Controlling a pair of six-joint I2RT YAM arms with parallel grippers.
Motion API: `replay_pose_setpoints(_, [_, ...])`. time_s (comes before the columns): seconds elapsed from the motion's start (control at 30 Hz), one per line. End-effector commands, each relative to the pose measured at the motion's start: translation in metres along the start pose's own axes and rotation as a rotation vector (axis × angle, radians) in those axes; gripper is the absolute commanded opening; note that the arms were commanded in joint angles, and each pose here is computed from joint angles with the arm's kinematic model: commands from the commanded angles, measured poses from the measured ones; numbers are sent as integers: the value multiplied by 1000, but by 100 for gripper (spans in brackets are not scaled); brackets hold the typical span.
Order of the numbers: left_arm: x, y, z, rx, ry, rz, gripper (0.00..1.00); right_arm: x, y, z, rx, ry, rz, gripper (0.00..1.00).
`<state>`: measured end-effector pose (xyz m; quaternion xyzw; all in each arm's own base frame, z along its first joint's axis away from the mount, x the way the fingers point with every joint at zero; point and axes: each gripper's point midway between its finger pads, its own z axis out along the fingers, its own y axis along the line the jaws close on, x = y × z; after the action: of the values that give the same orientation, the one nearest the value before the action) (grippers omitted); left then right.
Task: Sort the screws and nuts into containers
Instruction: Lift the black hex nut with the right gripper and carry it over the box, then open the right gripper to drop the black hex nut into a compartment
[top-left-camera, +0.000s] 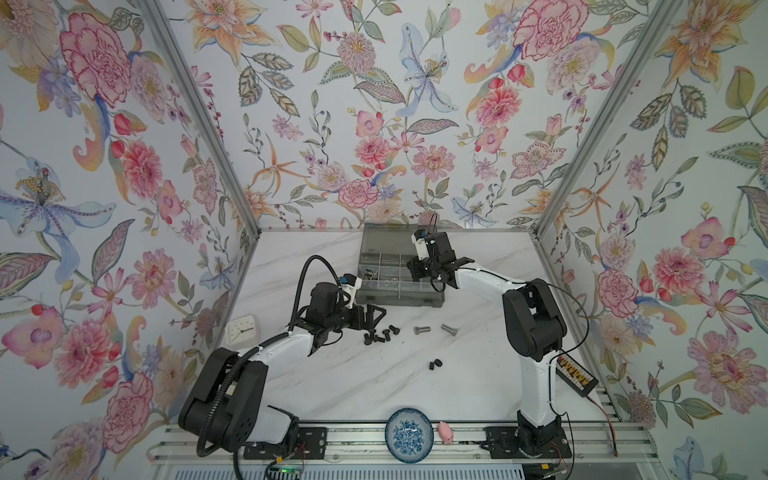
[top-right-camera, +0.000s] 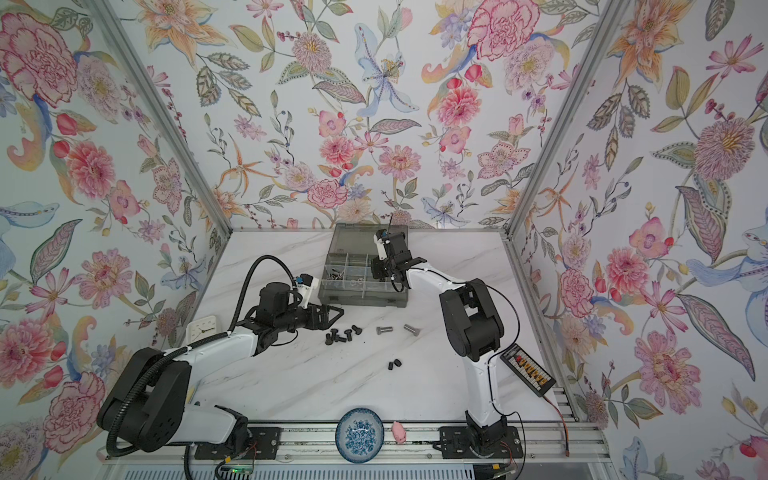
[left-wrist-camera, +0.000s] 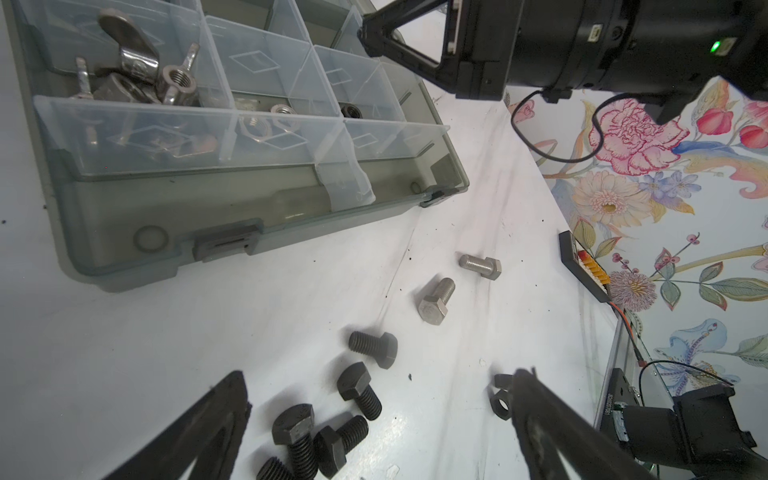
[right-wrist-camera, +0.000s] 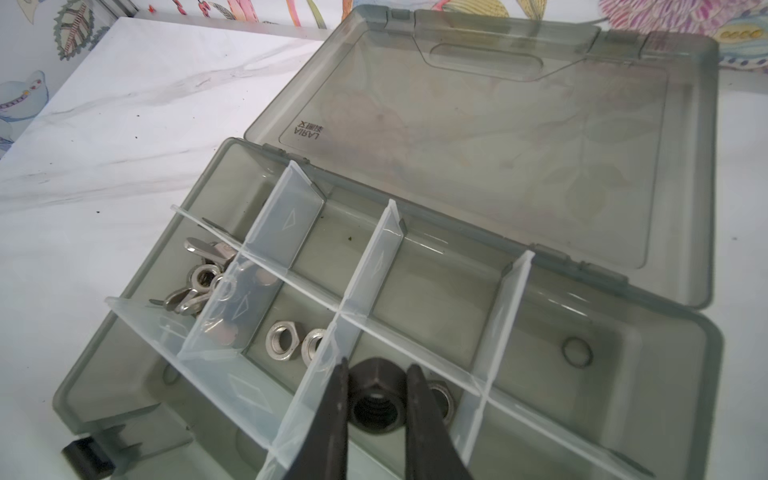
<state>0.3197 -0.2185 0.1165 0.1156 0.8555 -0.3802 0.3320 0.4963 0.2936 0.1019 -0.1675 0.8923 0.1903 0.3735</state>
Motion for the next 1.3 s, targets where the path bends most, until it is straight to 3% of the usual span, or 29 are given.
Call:
replay_pose_setpoints(0.0, [-4,0,-5,5,-16,-3,99,-3,0,4,-11,-6,16,0])
replay_pose_setpoints(0.7, [-3,3,-1,-1,-10,-24,100,27,-8,15,12,79,15,0])
replay_pose_setpoints(1.1, [-1,4,-1,1,-10,-25,99,23,-10,11,34,76,11,31])
replay_pose_setpoints(1.27, [-1,3,-1,6,-11,-24,99,16,-8,5,30,61,0,38])
